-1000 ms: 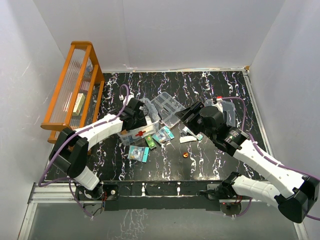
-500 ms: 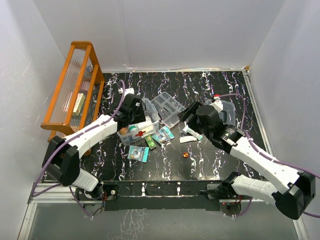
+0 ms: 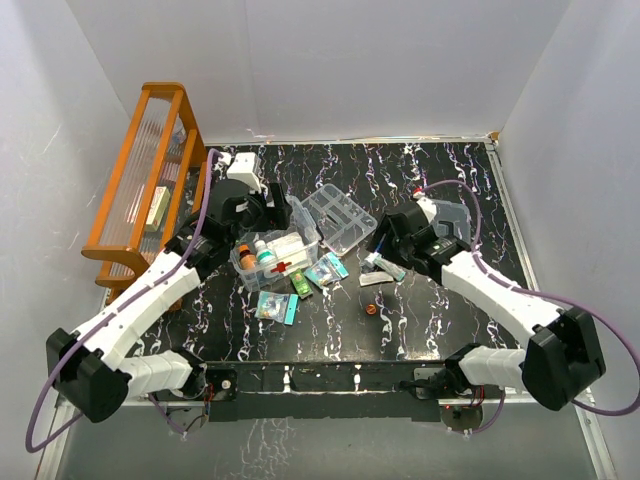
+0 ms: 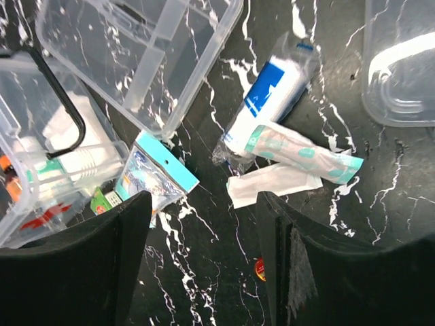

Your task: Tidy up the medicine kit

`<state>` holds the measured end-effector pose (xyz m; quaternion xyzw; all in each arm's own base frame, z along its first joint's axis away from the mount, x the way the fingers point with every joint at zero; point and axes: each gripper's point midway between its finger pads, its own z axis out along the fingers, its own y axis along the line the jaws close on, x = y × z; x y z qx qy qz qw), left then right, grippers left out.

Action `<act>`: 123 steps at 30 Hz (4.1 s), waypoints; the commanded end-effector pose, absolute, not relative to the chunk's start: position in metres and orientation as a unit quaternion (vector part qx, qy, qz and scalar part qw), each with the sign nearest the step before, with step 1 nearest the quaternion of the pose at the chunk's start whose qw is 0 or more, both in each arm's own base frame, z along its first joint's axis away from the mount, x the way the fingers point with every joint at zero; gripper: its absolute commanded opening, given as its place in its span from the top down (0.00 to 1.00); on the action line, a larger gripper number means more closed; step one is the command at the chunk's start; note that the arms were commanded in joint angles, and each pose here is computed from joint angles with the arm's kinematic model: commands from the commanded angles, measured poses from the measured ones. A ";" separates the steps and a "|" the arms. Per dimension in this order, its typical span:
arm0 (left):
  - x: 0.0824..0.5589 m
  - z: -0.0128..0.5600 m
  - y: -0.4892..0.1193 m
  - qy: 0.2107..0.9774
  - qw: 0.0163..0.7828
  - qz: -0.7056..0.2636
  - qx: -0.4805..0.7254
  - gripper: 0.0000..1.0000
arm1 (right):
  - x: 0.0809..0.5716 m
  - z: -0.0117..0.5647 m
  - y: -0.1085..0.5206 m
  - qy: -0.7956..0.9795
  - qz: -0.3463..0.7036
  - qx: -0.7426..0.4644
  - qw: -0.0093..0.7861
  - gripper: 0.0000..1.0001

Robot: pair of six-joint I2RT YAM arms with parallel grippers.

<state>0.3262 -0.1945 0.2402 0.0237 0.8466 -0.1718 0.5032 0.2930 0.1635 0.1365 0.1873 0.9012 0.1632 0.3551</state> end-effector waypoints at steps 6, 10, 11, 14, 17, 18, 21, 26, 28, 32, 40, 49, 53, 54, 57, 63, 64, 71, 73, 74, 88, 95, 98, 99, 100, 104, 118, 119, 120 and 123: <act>0.316 0.289 -0.210 0.804 0.543 -0.223 0.093 0.01 | 0.294 0.107 0.177 0.910 0.175 0.198 0.320 0.51; 0.314 0.285 -0.217 0.804 0.535 -0.240 0.098 0.01 | 0.297 0.094 0.173 0.912 0.157 0.216 0.313 0.61; 0.314 0.284 -0.218 0.804 0.534 -0.242 0.097 0.01 | 0.299 0.093 0.173 0.911 0.154 0.220 0.313 0.63; 0.315 0.282 -0.219 0.806 0.531 -0.244 0.095 0.01 | 0.304 0.091 0.177 0.907 0.159 0.230 0.315 0.65; 0.315 0.284 -0.220 0.805 0.530 -0.247 0.096 0.01 | 0.308 0.085 0.184 0.905 0.171 0.240 0.307 0.62; 0.314 0.284 -0.221 0.805 0.529 -0.249 0.097 0.01 | 0.309 0.083 0.188 0.906 0.178 0.239 0.301 0.60; 0.312 0.287 -0.222 0.803 0.529 -0.252 0.104 0.01 | 0.309 0.079 0.204 0.908 0.207 0.232 0.280 0.57; 0.309 0.293 -0.221 0.796 0.537 -0.257 0.109 0.01 | 0.299 0.069 0.239 0.910 0.263 0.209 0.244 0.51; 0.308 0.294 -0.221 0.795 0.539 -0.258 0.109 0.01 | 0.296 0.066 0.252 0.910 0.279 0.203 0.230 0.51; 0.308 0.295 -0.220 0.794 0.539 -0.257 0.109 0.01 | 0.289 0.055 0.269 0.913 0.286 0.202 0.211 0.51; 0.307 0.294 -0.217 0.795 0.540 -0.253 0.107 0.01 | 0.282 0.039 0.285 0.916 0.292 0.193 0.195 0.53; 0.306 0.295 -0.216 0.797 0.540 -0.251 0.105 0.01 | 0.294 0.034 0.283 0.922 0.267 0.180 0.214 0.62; 0.305 0.294 -0.214 0.797 0.540 -0.249 0.102 0.01 | 0.293 0.031 0.280 0.935 0.232 0.166 0.209 0.54; 0.305 0.294 -0.214 0.796 0.542 -0.249 0.101 0.01 | 0.294 0.031 0.280 0.937 0.225 0.162 0.212 0.53; 0.305 0.303 -0.210 0.786 0.558 -0.250 0.094 0.01 | 0.295 0.027 0.276 0.944 0.204 0.145 0.215 0.53; 0.306 0.308 -0.206 0.782 0.568 -0.243 0.089 0.01 | 0.295 0.015 0.272 0.955 0.171 0.126 0.209 0.63; 0.306 0.307 -0.206 0.783 0.565 -0.243 0.089 0.01 | 0.295 0.015 0.270 0.954 0.167 0.126 0.214 0.67; 0.303 0.300 -0.212 0.789 0.550 -0.259 0.087 0.01 | 0.296 0.031 0.263 0.946 0.174 0.129 0.243 0.81; 0.302 0.294 -0.215 0.794 0.541 -0.263 0.089 0.01 | 0.294 0.040 0.260 0.940 0.184 0.137 0.252 0.84; 0.302 0.292 -0.216 0.796 0.536 -0.265 0.089 0.01 | 0.292 0.043 0.258 0.937 0.188 0.141 0.257 0.85; 0.272 0.263 -0.271 0.802 0.424 -0.387 0.166 0.02 | 0.276 0.095 0.226 0.893 0.236 0.182 0.338 1.00; 0.250 0.243 -0.299 0.816 0.307 -0.455 0.182 0.12 | 0.271 0.153 0.238 0.868 0.294 0.070 0.394 0.98; 0.245 0.232 -0.304 0.823 0.271 -0.466 0.177 0.15 | 0.267 0.170 0.243 0.858 0.310 0.024 0.409 0.97; 0.244 0.228 -0.304 0.827 0.261 -0.465 0.176 0.16 | 0.265 0.174 0.244 0.855 0.315 0.010 0.411 0.97; 0.244 0.225 -0.304 0.831 0.254 -0.463 0.176 0.17 | 0.265 0.179 0.246 0.852 0.320 0.000 0.415 0.97; 0.244 0.208 -0.307 0.845 0.222 -0.457 0.169 0.25 | 0.262 0.195 0.252 0.840 0.336 -0.030 0.425 0.97; 0.244 0.194 -0.315 0.849 0.189 -0.471 0.150 0.55 | 0.263 0.225 0.271 0.811 0.381 -0.070 0.440 0.97; 0.243 0.193 -0.315 0.849 0.186 -0.472 0.150 0.57 | 0.263 0.224 0.271 0.811 0.380 -0.069 0.439 0.97; 0.242 0.192 -0.315 0.849 0.184 -0.471 0.151 0.61 | 0.264 0.224 0.272 0.811 0.380 -0.070 0.439 0.96; 0.241 0.190 -0.311 0.852 0.187 -0.464 0.155 0.74 | 0.265 0.225 0.273 0.811 0.379 -0.069 0.440 0.95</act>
